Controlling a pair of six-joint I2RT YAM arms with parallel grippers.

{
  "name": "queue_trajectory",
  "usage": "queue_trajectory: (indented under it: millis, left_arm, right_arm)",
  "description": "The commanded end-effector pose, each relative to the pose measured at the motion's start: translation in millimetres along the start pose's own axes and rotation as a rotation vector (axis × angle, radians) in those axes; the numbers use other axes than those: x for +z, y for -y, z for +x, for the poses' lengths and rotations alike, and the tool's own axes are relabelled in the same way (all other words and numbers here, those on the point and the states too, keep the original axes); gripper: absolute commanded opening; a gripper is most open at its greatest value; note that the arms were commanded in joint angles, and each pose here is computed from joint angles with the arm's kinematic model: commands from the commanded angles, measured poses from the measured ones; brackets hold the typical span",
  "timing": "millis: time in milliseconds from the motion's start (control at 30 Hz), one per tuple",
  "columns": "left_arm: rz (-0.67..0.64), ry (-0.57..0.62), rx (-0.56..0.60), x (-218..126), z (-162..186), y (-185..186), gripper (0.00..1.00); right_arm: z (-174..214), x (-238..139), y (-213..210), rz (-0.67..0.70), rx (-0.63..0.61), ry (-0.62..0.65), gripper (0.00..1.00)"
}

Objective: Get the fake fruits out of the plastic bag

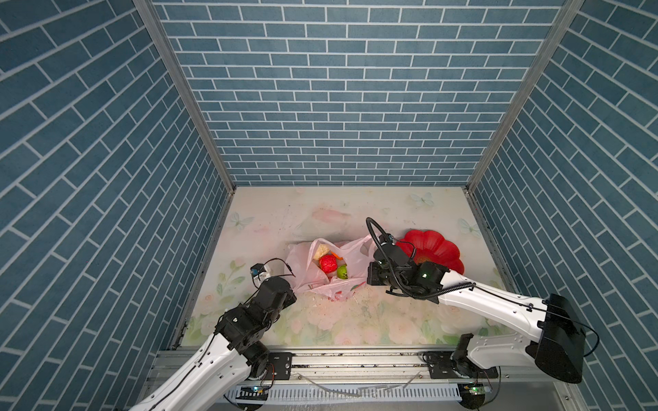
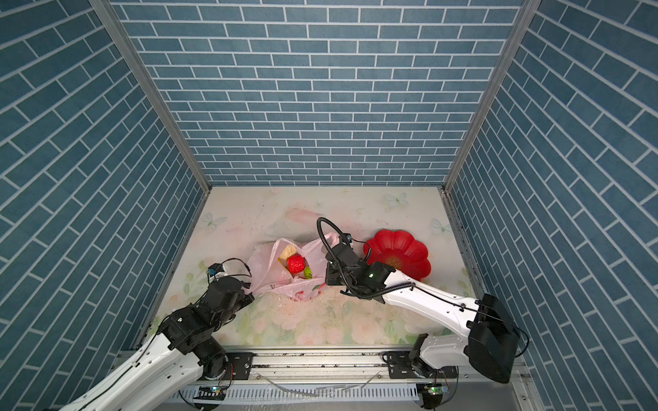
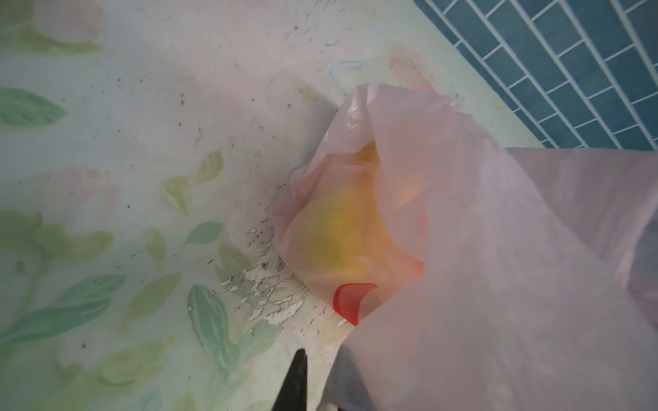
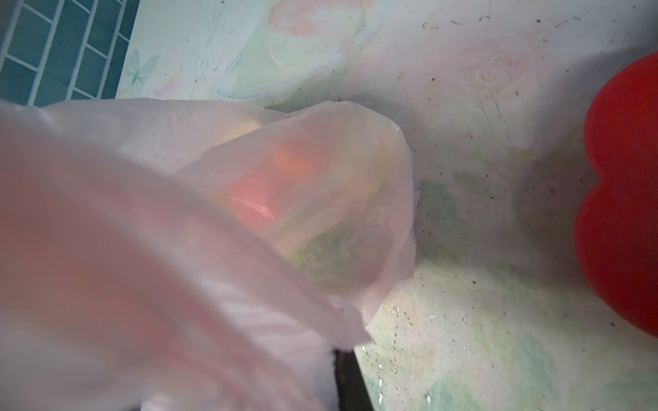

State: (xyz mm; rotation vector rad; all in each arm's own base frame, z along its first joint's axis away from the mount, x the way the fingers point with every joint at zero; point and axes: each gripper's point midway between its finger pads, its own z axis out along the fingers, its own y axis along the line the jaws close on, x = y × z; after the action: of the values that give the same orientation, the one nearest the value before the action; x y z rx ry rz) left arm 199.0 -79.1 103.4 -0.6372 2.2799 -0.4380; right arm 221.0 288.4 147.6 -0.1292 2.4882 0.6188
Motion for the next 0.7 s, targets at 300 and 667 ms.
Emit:
queue_trajectory:
  millis: [300, 667]
  left_arm:
    - [-0.036, -0.013, -0.054, 15.7, 11.4, -10.6, 0.23]
    - [-0.102, -0.064, -0.087, 28.7, 35.9, -38.1, 0.22]
  right_arm:
    - [25.1, 31.1, 57.1, 0.174, 0.122, -0.019, 0.02]
    - [34.3, 57.9, 74.4, 0.21, 0.136, -0.079, 0.02]
